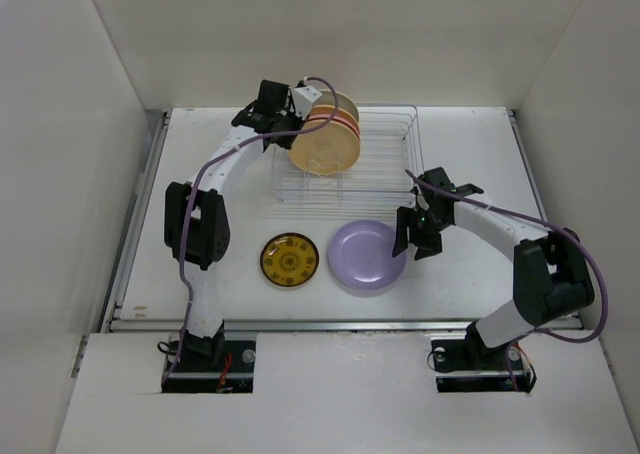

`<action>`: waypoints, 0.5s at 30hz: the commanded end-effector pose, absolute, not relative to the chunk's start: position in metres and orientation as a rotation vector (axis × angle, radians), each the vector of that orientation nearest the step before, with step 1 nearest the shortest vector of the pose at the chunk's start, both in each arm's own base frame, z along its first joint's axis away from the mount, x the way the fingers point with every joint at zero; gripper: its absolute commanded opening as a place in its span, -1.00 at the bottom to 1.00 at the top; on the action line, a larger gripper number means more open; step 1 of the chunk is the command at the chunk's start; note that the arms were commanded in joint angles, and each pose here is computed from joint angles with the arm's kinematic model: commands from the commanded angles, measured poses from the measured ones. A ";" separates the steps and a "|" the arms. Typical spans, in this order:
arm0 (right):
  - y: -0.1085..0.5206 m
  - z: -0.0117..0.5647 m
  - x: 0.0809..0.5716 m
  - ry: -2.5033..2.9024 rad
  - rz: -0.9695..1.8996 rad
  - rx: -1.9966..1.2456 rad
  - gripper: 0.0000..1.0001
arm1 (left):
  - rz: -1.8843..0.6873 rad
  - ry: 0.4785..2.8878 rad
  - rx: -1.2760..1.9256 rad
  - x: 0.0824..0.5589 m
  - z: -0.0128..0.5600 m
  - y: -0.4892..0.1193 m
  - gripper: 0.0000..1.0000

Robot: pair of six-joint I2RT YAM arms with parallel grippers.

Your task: Unload the plates from the dish rack

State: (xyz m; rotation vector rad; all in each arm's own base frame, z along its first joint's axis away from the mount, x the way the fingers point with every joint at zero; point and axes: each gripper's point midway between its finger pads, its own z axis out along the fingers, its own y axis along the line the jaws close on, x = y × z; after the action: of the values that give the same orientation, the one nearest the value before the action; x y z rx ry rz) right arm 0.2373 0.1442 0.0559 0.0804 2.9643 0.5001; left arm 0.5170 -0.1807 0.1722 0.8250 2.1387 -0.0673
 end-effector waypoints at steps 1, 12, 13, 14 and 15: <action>0.142 0.070 0.248 2.910 0.487 0.061 0.36 | -0.136 2.066 0.812 0.519 0.209 -0.194 -0.60; 0.142 0.070 0.248 2.910 0.487 0.061 0.36 | -0.173 2.129 0.818 0.519 0.191 -0.198 -0.52; 0.142 0.070 0.248 2.910 0.487 0.061 0.36 | -0.160 2.120 0.810 0.522 0.192 -0.197 -0.49; 0.142 0.070 0.248 2.910 0.487 0.061 0.36 | -0.136 2.125 0.799 0.524 0.192 -0.194 -0.45; 0.142 0.070 0.248 2.910 0.487 0.061 0.36 | -0.135 2.115 0.796 0.526 0.194 -0.195 -0.45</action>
State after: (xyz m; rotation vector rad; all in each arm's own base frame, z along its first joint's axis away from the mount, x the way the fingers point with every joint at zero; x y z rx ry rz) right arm 0.2379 0.1429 0.0559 0.0733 2.9605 0.4899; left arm 0.5181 -0.1938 0.1789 0.8267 2.1469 -0.1529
